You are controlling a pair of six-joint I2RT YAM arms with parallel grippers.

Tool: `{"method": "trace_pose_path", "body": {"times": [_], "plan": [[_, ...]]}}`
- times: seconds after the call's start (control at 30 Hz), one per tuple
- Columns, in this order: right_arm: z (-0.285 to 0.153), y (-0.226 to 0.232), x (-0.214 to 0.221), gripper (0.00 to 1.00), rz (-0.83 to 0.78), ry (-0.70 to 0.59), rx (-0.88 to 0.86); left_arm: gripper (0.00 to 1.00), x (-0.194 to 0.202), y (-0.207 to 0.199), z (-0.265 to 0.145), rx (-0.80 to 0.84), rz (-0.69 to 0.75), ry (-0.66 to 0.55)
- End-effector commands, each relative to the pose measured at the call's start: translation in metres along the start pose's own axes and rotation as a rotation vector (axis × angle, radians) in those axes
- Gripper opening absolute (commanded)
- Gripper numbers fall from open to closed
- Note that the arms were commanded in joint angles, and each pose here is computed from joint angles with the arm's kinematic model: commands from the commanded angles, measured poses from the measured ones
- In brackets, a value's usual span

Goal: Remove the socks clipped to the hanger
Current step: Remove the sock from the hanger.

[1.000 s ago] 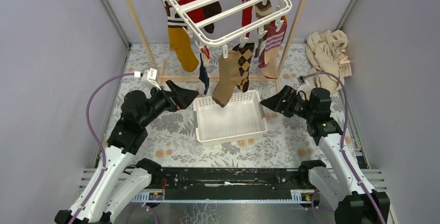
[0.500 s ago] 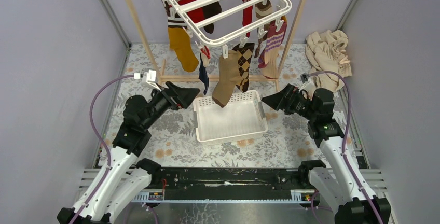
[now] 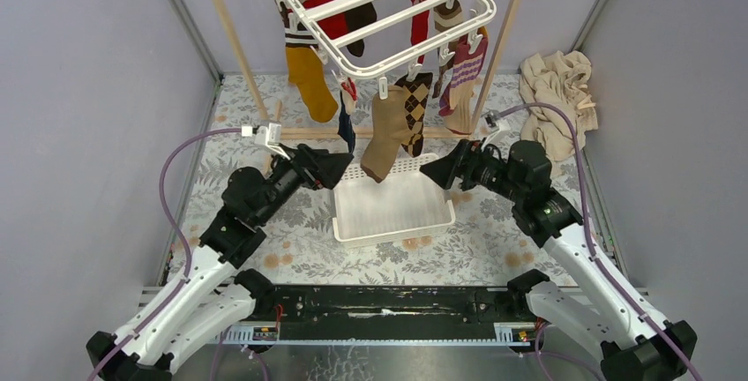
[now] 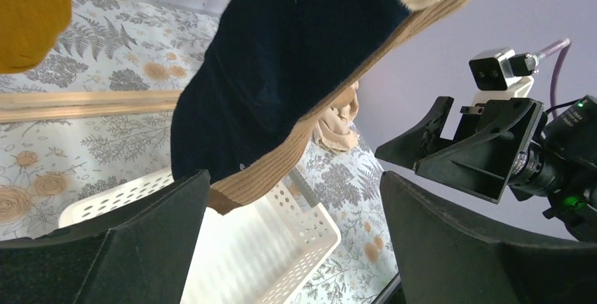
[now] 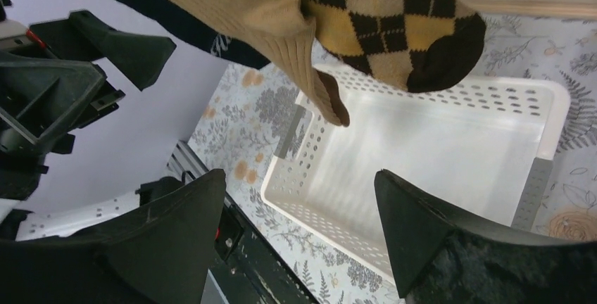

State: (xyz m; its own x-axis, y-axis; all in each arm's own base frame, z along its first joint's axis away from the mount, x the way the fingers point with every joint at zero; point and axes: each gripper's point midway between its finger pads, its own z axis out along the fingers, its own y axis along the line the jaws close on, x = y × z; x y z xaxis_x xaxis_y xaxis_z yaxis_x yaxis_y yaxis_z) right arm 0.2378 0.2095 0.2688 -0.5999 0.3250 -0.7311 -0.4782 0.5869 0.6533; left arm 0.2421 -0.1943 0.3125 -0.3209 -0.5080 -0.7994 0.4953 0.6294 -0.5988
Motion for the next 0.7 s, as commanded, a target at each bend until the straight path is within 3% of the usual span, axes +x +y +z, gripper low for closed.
{"method": "trace_pose_path", "body": {"times": [0.0, 0.27, 0.67], "plan": [[0.005, 0.009, 0.003, 0.84, -0.090, 0.017, 0.017, 0.99, -0.002, 0.003, 0.007, -0.040, 0.048, -0.061], [0.015, -0.005, 0.039, 0.82, -0.132, 0.088, 0.068, 0.99, 0.024, 0.015, 0.013, -0.213, 0.075, -0.069], [0.021, -0.016, 0.050, 0.82, -0.140, 0.106, 0.085, 0.99, 0.033, 0.039, 0.020, -0.377, 0.140, -0.133]]}}
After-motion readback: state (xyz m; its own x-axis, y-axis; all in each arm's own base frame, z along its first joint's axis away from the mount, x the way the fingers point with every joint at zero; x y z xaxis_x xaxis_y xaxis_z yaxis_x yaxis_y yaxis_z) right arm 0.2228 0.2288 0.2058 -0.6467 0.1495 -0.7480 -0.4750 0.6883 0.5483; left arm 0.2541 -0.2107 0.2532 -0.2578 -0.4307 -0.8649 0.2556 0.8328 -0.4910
